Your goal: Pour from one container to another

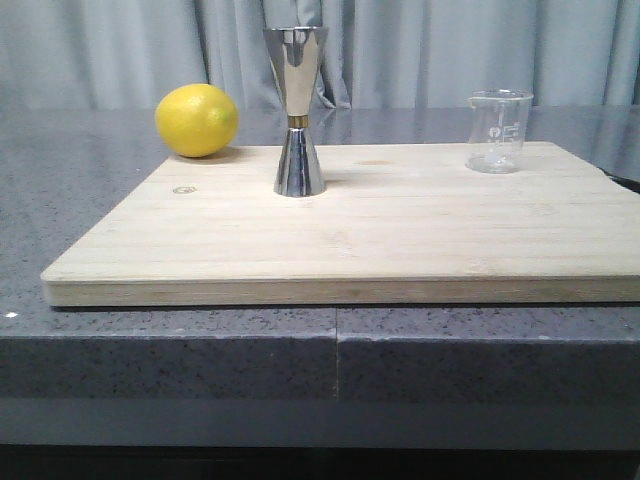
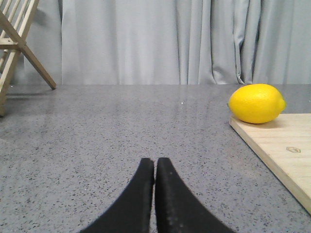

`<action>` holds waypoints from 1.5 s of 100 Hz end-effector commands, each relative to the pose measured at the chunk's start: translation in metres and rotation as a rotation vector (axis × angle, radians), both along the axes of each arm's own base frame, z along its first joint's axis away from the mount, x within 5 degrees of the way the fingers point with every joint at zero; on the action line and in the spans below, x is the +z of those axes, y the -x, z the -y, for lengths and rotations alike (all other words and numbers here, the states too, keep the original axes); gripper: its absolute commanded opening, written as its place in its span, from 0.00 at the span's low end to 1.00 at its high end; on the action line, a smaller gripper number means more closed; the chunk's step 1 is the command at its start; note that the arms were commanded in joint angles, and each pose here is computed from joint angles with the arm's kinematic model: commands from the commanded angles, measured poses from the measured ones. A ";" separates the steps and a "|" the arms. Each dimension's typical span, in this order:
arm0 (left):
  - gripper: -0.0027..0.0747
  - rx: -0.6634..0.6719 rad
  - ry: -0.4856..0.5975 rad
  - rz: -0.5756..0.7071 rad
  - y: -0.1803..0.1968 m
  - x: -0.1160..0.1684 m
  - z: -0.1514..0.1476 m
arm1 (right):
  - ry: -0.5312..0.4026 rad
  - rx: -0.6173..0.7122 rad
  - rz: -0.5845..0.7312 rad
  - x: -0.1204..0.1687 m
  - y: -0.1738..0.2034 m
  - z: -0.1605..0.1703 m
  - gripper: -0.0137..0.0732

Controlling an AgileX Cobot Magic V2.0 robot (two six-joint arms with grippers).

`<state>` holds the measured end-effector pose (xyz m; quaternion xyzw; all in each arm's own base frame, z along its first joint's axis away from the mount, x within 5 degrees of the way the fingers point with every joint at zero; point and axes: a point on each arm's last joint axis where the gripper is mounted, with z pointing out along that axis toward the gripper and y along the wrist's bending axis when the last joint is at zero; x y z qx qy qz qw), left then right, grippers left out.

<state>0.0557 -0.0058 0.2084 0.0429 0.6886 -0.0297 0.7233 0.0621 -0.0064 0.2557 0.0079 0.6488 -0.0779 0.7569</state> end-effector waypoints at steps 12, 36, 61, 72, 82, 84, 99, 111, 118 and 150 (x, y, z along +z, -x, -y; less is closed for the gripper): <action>0.01 -0.005 0.016 0.076 0.001 0.001 0.000 | 0.011 0.047 0.083 0.013 0.002 -0.004 0.08; 0.01 -0.005 0.016 0.076 0.001 0.001 0.000 | -0.055 0.105 0.025 -0.008 -0.002 -0.006 0.08; 0.01 -0.005 0.016 0.076 0.001 0.001 0.000 | -0.187 0.114 -0.009 -0.041 0.000 -0.005 0.08; 0.01 -0.005 0.016 0.076 0.001 0.001 0.000 | -0.186 0.110 0.000 -0.046 0.004 -0.005 0.08; 0.01 -0.005 0.016 0.076 0.001 0.001 0.000 | -0.185 0.108 0.016 -0.046 0.008 -0.005 0.08; 0.01 -0.005 0.016 0.076 0.001 0.001 0.000 | -0.182 0.107 0.010 -0.046 0.007 -0.005 0.08; 0.01 -0.005 0.016 0.076 0.001 0.001 0.000 | -0.186 0.100 -0.020 -0.049 0.007 -0.004 0.08; 0.01 -0.005 0.016 0.076 0.001 0.001 0.000 | -0.190 0.100 -0.022 -0.049 0.007 -0.004 0.08; 0.01 -0.005 0.016 0.076 0.001 0.001 0.000 | -0.190 0.100 -0.022 -0.049 0.007 -0.004 0.08; 0.01 -0.005 0.016 0.076 0.001 0.001 0.000 | -0.190 0.100 -0.022 -0.049 0.007 -0.004 0.08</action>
